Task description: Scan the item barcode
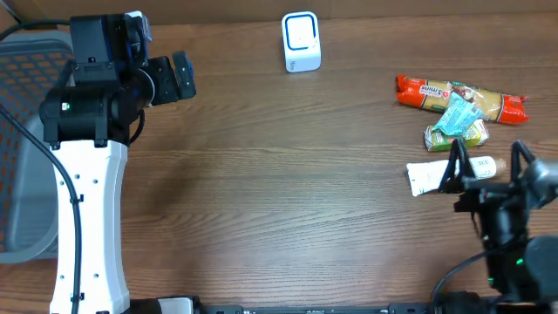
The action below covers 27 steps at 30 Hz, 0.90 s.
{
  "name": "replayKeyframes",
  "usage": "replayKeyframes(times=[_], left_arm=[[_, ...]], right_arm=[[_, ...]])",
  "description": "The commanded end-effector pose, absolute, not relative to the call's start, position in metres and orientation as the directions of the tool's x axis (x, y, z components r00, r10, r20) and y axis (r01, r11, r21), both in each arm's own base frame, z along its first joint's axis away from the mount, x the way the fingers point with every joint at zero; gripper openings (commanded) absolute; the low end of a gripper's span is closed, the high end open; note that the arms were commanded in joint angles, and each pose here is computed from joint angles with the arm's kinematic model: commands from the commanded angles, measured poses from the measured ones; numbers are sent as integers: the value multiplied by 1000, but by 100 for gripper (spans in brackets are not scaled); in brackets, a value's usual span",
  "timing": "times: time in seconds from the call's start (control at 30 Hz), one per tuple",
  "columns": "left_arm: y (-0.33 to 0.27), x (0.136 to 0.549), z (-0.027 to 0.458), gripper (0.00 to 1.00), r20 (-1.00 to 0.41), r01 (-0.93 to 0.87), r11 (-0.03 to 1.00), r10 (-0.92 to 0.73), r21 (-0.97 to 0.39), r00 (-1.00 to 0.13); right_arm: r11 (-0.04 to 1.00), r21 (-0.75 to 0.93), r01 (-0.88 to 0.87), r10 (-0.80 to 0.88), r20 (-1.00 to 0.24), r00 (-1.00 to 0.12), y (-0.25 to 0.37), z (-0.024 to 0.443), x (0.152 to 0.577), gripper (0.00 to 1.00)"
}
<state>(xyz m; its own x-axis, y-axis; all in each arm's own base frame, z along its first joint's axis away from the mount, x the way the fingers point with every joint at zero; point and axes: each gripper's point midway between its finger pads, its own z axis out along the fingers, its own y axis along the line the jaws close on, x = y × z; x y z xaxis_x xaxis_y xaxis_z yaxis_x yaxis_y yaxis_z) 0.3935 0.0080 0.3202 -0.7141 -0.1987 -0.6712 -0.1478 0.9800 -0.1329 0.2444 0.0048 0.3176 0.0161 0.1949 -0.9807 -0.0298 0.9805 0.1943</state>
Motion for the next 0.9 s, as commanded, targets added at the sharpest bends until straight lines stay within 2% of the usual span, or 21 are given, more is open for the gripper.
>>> replayKeyframes(times=[0.0,0.1,0.27,0.43,0.87], left_arm=[[9,395,321,100,-675,-150,980,-197,-128,-711],[9,395,321,100,-676,-150,980,-197,-128,-710],[9,395,321,100,-675,-150,980,-197,-128,-711],[9,395,321,100,-675,-150,980,-197,-128,-711],[9,395,321,100,-676,-150,980,-197,-128,-710]], right_arm=[[984,160,-81,168,-981,98,10,280,245,100],[983,157,-93,171,-973,156,11,250,245,100],[983,158,-93,170,-977,129,11,212,246,100],[983,171,-64,169,-985,-30,11,171,246,100],[983,174,-56,173,-985,-31,10,170,246,100]])
